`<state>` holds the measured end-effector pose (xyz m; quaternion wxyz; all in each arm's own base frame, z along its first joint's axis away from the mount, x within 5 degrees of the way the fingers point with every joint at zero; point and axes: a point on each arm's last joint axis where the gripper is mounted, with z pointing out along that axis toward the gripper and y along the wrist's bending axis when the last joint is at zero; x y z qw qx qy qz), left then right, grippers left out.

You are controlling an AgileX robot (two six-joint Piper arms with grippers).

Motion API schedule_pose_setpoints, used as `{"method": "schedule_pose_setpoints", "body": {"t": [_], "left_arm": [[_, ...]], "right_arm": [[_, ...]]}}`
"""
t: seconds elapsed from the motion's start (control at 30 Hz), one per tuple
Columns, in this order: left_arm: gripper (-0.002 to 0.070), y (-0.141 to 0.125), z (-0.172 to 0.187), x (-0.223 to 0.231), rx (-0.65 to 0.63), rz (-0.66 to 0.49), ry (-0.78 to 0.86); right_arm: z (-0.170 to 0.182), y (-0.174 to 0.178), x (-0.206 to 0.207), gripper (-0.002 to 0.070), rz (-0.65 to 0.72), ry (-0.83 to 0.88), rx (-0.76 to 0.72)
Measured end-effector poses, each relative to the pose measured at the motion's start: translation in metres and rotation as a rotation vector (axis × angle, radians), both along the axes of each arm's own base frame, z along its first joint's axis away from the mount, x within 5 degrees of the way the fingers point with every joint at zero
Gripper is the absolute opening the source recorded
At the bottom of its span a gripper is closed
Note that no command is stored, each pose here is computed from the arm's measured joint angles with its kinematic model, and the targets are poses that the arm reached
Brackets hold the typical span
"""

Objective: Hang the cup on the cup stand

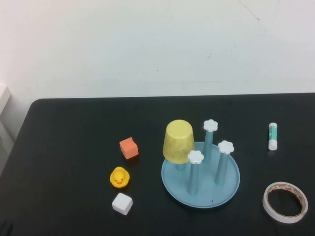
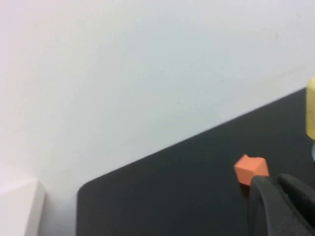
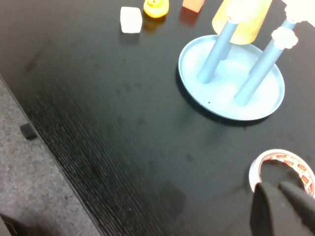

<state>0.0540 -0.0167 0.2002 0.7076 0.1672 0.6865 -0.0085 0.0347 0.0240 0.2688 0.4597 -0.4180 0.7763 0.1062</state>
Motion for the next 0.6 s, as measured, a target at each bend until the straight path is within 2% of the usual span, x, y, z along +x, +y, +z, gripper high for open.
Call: {"method": "schedule_pose_setpoints", "body": {"t": [0.3, 0.4, 0.6], "left_arm": [[0.0000, 0.006, 0.002, 0.001, -0.049, 0.065, -0.014], [0.0000, 0.008, -0.003, 0.001, -0.118, 0.087, 0.056], [0.0000, 0.010, -0.020, 0.000, -0.166, 0.130, 0.263]], "right_arm": [[0.000, 0.000, 0.000, 0.0000, 0.000, 0.000, 0.000], [0.000, 0.000, 0.000, 0.0000, 0.000, 0.000, 0.000], [0.000, 0.000, 0.000, 0.0000, 0.000, 0.000, 0.000]]}}
